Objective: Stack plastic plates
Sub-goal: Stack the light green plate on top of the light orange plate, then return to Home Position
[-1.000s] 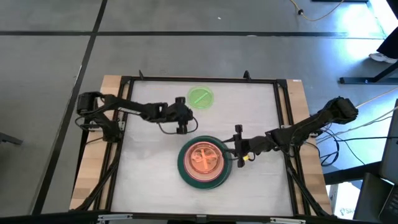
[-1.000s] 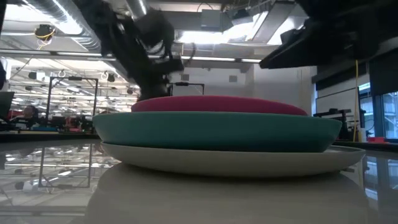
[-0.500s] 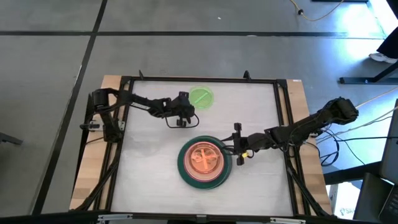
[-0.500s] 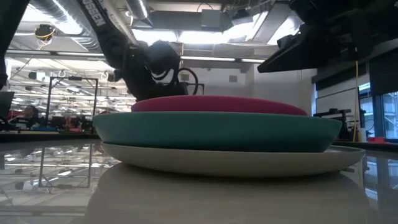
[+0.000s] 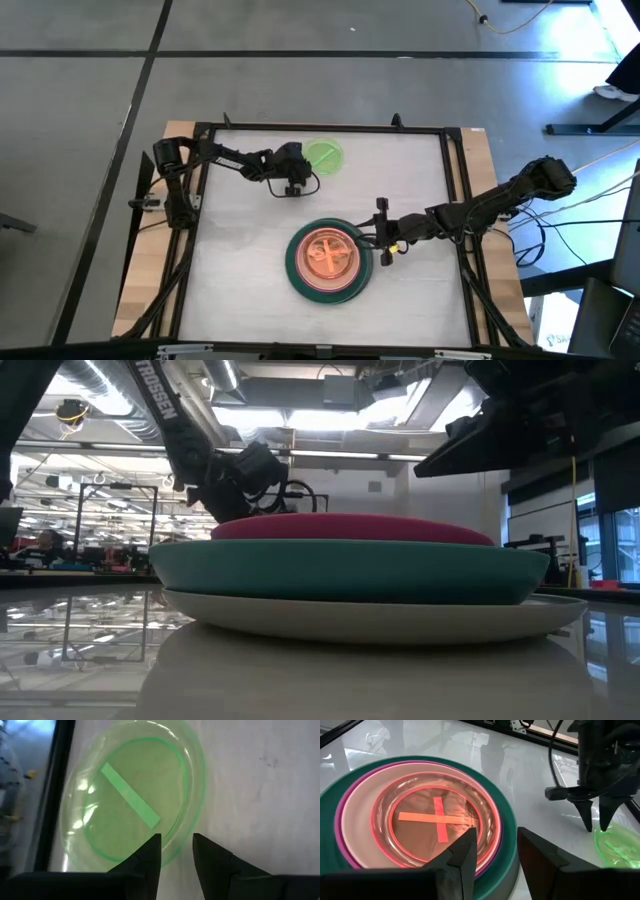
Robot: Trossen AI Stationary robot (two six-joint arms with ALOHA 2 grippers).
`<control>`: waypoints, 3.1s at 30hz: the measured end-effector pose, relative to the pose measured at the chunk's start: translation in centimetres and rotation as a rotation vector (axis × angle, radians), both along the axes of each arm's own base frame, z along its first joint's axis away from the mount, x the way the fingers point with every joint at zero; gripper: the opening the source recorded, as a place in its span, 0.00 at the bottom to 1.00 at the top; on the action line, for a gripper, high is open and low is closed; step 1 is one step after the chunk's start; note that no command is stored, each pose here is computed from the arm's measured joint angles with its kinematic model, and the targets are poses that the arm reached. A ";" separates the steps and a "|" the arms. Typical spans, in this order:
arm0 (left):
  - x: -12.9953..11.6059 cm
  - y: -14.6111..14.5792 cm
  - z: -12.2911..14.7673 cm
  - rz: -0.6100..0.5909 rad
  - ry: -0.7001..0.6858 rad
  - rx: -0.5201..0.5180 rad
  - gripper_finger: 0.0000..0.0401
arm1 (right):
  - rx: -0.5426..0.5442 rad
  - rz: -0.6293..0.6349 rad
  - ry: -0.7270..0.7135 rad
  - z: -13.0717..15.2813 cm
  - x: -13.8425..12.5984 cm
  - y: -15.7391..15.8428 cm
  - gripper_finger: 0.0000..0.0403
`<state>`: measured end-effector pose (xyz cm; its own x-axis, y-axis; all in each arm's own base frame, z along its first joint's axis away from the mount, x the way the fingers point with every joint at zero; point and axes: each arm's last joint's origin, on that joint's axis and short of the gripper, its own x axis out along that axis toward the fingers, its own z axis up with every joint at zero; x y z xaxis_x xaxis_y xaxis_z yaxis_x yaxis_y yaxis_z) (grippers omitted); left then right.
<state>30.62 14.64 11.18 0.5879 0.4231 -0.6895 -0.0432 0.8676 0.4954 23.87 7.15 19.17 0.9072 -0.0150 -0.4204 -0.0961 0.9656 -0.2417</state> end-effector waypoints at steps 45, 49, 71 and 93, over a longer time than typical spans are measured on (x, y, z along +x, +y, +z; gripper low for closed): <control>0.6 -17.4 8.1 -0.431 -0.196 -0.245 0.01 | 0.075 -0.044 0.035 1.8 -2.3 -0.7 0.33; 0.6 -19.9 8.6 -0.501 -0.251 -0.295 0.01 | 0.105 -0.058 0.032 2.4 -3.0 -1.0 0.33; 0.5 -25.0 6.3 -0.628 -0.204 -0.392 0.01 | 0.123 -0.058 0.045 2.4 -3.2 -1.0 0.33; -1.6 -24.1 8.3 -0.475 -0.136 -0.422 0.21 | 0.115 -0.110 0.033 2.4 -3.2 -1.2 0.33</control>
